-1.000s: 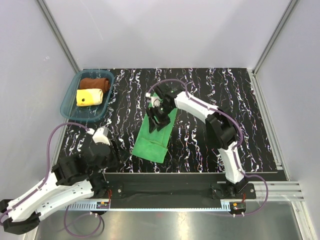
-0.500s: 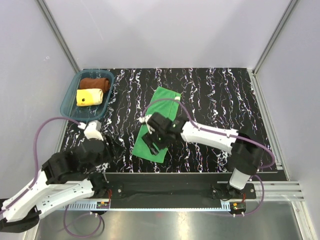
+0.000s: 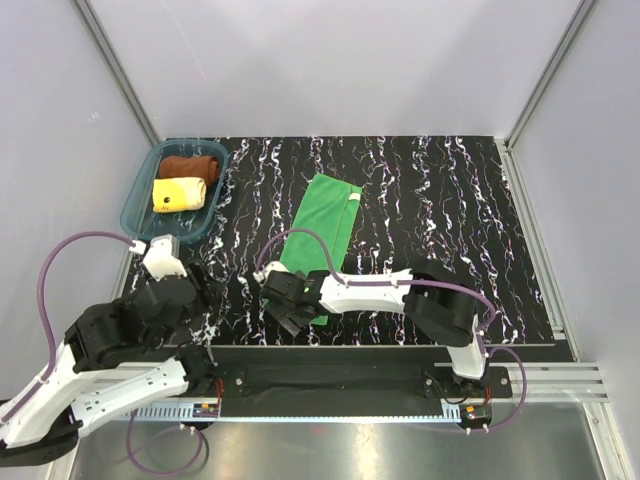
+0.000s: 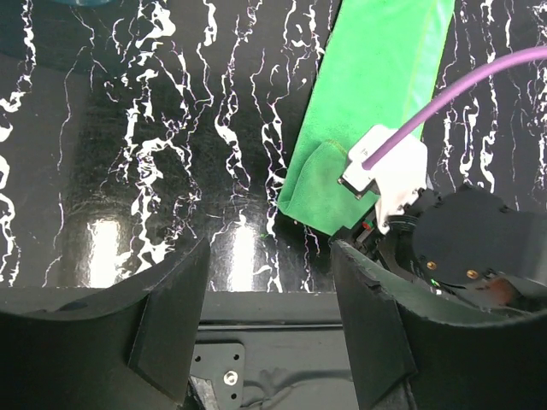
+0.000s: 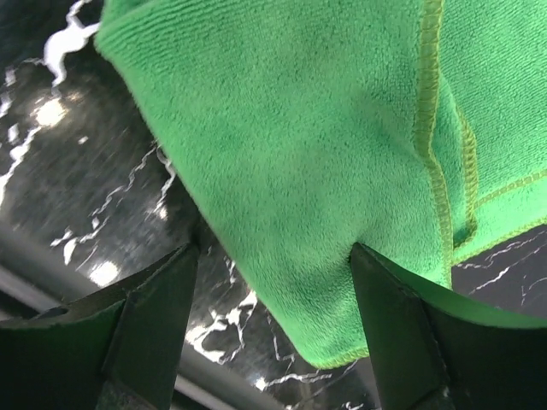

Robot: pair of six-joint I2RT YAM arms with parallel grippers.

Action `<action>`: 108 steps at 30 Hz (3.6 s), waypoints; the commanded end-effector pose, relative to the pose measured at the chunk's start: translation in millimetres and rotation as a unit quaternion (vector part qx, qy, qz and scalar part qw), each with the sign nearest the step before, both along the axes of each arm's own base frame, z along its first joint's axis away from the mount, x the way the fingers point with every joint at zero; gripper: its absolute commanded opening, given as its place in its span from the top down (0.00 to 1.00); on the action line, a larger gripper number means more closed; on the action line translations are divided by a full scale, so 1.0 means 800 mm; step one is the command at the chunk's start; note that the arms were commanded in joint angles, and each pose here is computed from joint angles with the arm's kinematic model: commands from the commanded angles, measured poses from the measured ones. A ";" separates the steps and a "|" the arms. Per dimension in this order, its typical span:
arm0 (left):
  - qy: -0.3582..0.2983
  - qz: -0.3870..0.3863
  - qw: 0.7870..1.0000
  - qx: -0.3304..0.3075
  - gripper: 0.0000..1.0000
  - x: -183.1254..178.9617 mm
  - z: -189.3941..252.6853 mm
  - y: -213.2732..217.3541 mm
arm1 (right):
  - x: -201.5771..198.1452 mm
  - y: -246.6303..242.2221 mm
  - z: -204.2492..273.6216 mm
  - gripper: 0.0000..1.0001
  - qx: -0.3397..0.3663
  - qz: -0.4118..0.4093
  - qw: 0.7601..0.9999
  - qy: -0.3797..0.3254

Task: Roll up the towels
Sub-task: Roll the towel

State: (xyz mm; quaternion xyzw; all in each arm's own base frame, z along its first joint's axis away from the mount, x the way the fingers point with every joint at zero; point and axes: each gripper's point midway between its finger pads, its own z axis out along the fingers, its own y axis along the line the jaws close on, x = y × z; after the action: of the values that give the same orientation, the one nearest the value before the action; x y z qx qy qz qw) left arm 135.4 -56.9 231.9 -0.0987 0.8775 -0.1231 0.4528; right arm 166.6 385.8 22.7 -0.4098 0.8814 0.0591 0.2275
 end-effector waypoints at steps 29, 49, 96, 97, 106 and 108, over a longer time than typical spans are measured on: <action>-0.025 -0.035 0.999 -0.033 0.19 0.072 -0.010 -0.067 | -0.037 0.008 0.077 0.79 0.213 0.016 0.944 0.252; 0.012 -0.144 0.968 -0.205 0.24 0.128 -0.070 -0.136 | 0.015 0.002 0.073 0.76 0.326 0.048 0.842 0.427; -0.038 -0.237 0.928 -0.286 0.27 0.096 -0.121 -0.183 | 0.123 -0.010 0.019 0.55 0.279 -0.034 0.874 0.397; -0.040 -0.238 0.927 -0.287 0.27 0.097 -0.120 -0.184 | 0.124 -0.011 0.017 0.55 0.278 -0.038 0.875 0.396; -0.019 -0.189 0.949 -0.253 0.27 0.127 -0.163 -0.175 | 0.140 -0.014 0.019 0.52 0.267 -0.036 0.892 0.363; -0.022 -0.183 0.951 -0.249 0.27 0.137 -0.163 -0.176 | 0.143 -0.020 0.028 0.49 0.255 -0.037 0.902 0.346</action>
State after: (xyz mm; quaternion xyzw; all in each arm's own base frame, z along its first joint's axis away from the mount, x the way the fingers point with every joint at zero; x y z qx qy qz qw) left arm 220.5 -198.9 88.9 -0.0453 0.8295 -0.4330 0.3499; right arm 263.4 373.5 27.8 -0.2343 0.8686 0.4347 -0.0405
